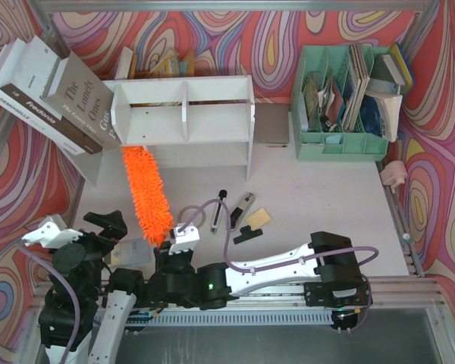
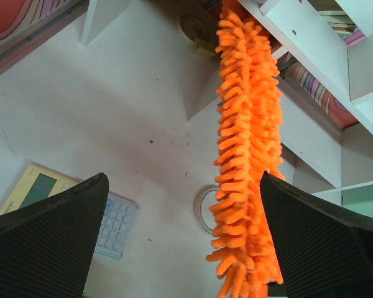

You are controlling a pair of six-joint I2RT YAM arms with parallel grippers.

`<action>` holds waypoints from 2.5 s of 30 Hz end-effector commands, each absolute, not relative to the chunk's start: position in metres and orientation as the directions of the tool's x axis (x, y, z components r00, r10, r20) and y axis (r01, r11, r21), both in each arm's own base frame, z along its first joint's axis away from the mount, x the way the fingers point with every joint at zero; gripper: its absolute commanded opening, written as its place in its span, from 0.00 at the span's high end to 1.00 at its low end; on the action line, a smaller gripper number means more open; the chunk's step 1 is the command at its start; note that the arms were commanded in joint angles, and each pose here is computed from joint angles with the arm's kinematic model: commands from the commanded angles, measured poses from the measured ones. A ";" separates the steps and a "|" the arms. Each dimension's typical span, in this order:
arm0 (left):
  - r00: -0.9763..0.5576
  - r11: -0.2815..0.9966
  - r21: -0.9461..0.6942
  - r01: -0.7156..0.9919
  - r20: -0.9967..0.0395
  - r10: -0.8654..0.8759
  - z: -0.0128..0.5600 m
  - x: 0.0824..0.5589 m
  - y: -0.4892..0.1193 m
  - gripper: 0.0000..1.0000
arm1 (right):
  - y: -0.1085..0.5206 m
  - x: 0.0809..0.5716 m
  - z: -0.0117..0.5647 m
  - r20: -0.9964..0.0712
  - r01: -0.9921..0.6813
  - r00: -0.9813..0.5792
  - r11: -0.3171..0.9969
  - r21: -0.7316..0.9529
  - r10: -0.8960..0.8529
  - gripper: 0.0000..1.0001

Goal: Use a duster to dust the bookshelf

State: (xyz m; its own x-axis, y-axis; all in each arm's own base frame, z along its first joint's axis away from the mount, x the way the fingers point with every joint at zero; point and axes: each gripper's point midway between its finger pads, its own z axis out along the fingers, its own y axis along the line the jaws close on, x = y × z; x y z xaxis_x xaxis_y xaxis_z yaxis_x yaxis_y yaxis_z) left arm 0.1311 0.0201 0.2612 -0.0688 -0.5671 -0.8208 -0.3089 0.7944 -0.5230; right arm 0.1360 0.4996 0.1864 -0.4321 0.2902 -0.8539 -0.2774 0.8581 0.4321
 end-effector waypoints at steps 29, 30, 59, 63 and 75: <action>-0.085 0.798 -0.518 -0.307 -0.820 -0.565 0.259 0.134 0.018 0.02 | 0.464 0.152 0.207 -0.783 -0.070 -0.356 0.821 0.567 0.510 1.00; -0.086 0.798 -0.518 -0.307 -0.820 -0.566 0.259 0.134 0.018 0.02 | 0.459 0.153 0.208 -0.780 -0.059 -0.348 0.818 0.572 0.520 1.00; -0.092 0.800 -0.514 -0.311 -0.821 -0.563 0.258 0.135 0.018 0.02 | 0.465 0.148 0.147 -0.742 -0.024 -0.522 0.863 0.505 0.421 1.00; -0.091 0.799 -0.514 -0.312 -0.821 -0.564 0.258 0.135 0.018 0.02 | 0.478 0.143 0.202 -0.807 -0.172 -0.417 0.836 0.522 0.418 1.00; -0.077 0.795 -0.520 -0.313 -0.820 -0.567 0.259 0.132 0.019 0.02 | 0.550 0.109 0.218 -0.827 -0.497 -0.483 0.687 0.531 0.290 1.00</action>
State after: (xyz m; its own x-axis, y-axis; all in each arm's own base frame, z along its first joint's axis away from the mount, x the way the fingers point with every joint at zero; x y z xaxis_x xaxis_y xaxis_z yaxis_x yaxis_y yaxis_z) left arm 0.1326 0.0185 0.2602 -0.0804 -0.5669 -0.8199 -0.3078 0.7965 -0.5205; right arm 0.1147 0.5239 0.1852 -0.5228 0.2689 -0.8090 -0.3869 0.7708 0.5062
